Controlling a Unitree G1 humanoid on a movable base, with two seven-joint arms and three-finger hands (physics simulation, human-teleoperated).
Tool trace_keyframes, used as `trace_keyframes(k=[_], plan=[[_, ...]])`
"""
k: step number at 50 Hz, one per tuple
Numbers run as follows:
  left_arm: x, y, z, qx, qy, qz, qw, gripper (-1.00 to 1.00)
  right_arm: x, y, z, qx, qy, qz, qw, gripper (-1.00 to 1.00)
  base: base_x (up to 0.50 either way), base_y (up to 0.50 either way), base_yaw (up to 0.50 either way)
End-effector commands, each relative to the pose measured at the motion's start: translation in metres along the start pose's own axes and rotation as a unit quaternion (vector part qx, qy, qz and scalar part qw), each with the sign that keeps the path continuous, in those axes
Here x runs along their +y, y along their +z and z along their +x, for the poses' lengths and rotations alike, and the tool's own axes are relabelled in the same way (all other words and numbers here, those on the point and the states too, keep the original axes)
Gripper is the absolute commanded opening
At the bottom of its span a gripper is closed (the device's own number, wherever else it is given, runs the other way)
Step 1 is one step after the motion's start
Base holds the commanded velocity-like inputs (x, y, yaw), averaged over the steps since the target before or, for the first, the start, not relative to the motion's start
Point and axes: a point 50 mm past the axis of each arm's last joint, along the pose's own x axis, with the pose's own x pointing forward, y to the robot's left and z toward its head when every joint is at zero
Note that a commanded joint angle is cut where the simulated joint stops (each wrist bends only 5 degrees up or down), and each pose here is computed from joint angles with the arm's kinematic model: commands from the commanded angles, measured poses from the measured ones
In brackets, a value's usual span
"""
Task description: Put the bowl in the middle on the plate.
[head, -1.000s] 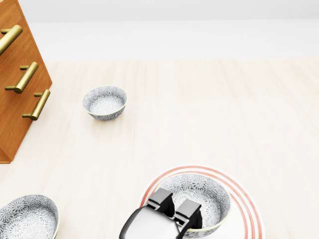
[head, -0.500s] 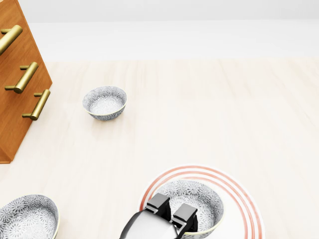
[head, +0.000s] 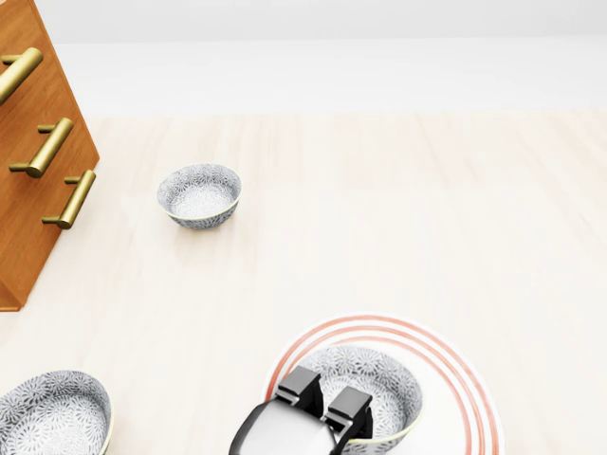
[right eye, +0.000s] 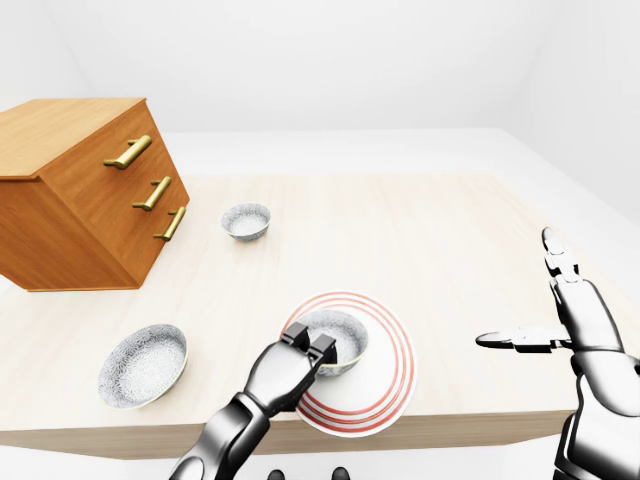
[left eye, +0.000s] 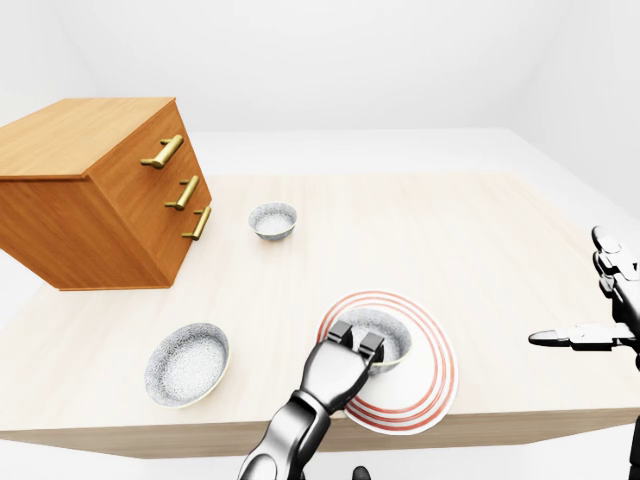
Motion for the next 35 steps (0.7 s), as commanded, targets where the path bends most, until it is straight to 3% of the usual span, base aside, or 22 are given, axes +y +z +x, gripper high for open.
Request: trace_keyframes(k=[1,19,26,27,31,33,35], plan=[[-0.006,-0.007,0.001,0.014,-0.003,0.01,1.0,-1.0,0.001,0.0,0.001,0.0,0.0,0.0,1.0,1.0,0.0,0.0,0.0],[-0.003,-0.011,0.003,0.024,0.0,0.007,1.0,-0.99,0.0,0.001,0.001,-0.003,-0.001,-0.001,1.0,1.0,0.0,0.0,0.0],[0.005,-0.01,0.004,0.019,0.001,-0.005,1.0,-0.61,-0.001,0.001,0.001,-0.003,-0.002,0.0,1.0,1.0,0.0,0.0,0.0],[0.007,-0.011,0.004,0.019,0.002,-0.006,1.0,-0.21,-0.002,0.002,0.002,-0.003,-0.005,0.0,1.0,1.0,0.01,0.0,0.0],[0.01,-0.009,0.004,0.017,0.0,-0.013,1.0,0.01,-0.003,0.004,0.002,-0.009,-0.008,0.0,1.0,1.0,0.0,0.0,0.0],[0.01,-0.008,0.003,0.014,-0.003,-0.018,1.0,0.28,-0.003,0.003,0.002,-0.007,-0.008,0.0,1.0,1.0,0.0,0.0,0.0],[0.011,-0.009,0.004,0.014,-0.001,-0.016,1.0,0.32,-0.004,0.005,0.002,-0.01,-0.009,-0.001,1.0,1.0,0.0,0.0,0.0]])
